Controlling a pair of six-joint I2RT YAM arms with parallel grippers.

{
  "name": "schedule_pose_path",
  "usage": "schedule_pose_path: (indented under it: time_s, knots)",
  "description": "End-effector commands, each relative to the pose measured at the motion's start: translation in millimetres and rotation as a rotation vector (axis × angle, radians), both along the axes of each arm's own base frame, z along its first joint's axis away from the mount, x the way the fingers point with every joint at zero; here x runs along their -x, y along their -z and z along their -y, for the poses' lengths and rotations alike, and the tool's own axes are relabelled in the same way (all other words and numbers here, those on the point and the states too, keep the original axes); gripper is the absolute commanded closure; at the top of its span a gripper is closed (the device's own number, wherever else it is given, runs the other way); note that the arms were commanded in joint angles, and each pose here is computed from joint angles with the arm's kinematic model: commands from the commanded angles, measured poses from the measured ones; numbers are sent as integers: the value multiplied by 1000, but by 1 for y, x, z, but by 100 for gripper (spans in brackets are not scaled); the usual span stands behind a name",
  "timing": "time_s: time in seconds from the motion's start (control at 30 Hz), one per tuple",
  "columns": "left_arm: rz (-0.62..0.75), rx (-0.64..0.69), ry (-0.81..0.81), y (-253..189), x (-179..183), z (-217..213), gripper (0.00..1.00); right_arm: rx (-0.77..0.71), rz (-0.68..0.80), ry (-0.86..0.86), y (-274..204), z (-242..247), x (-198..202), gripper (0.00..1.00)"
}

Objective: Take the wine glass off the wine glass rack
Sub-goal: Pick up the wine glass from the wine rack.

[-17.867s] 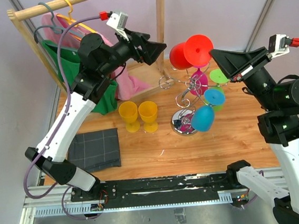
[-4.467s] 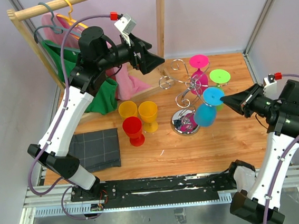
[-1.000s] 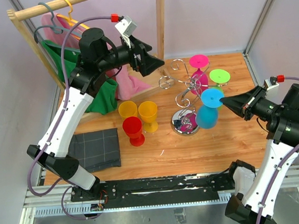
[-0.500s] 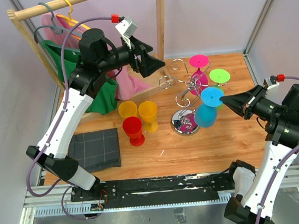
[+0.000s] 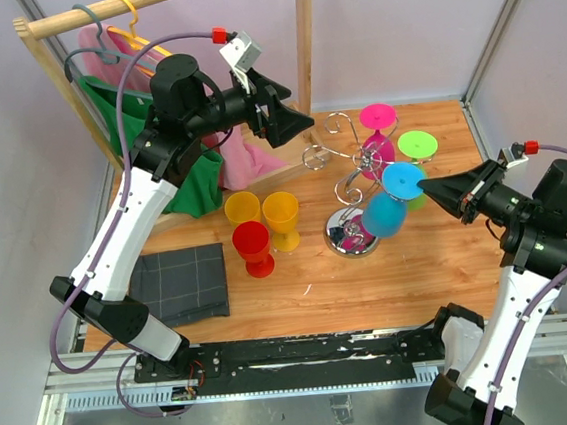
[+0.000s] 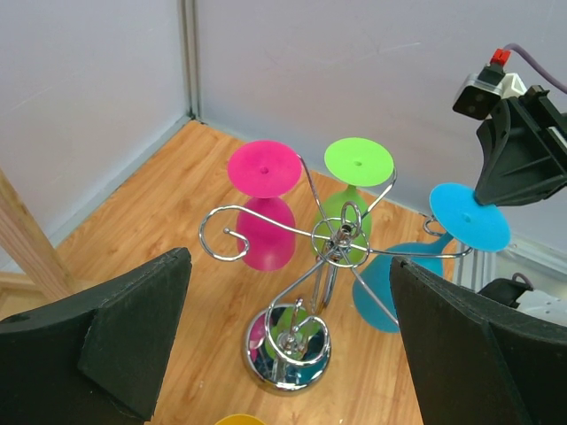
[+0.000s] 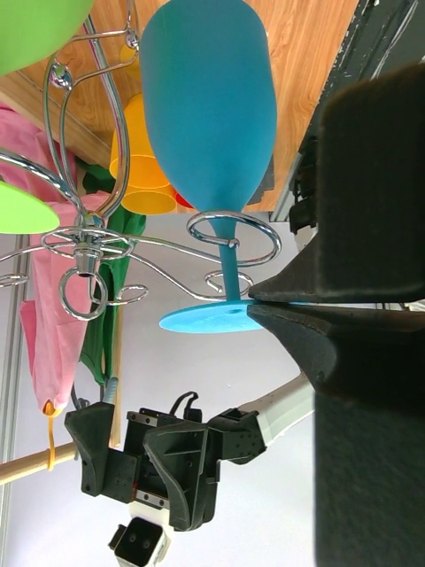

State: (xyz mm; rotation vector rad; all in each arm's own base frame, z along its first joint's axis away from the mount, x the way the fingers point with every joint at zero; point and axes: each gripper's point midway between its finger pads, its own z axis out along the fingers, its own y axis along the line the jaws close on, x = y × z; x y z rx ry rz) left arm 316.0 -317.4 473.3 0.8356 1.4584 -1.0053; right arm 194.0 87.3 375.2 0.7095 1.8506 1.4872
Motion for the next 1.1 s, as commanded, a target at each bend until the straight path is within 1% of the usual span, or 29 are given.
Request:
schedule_pose_path:
  time_s: [0.0, 0.37, 0.83, 1.07]
  knots:
    - [42, 19, 14, -15, 11, -2, 1, 11, 43, 26, -4, 4, -4, 99]
    - [52, 24, 17, -19, 15, -3, 1, 21, 57, 90, -3, 12, -13, 99]
    - [56, 34, 18, -25, 23, -2, 1, 2, 56, 103, 2, 11, -16, 99]
    - [58, 38, 24, -27, 28, 1, 1, 7, 56, 80, 2, 3, -22, 99]
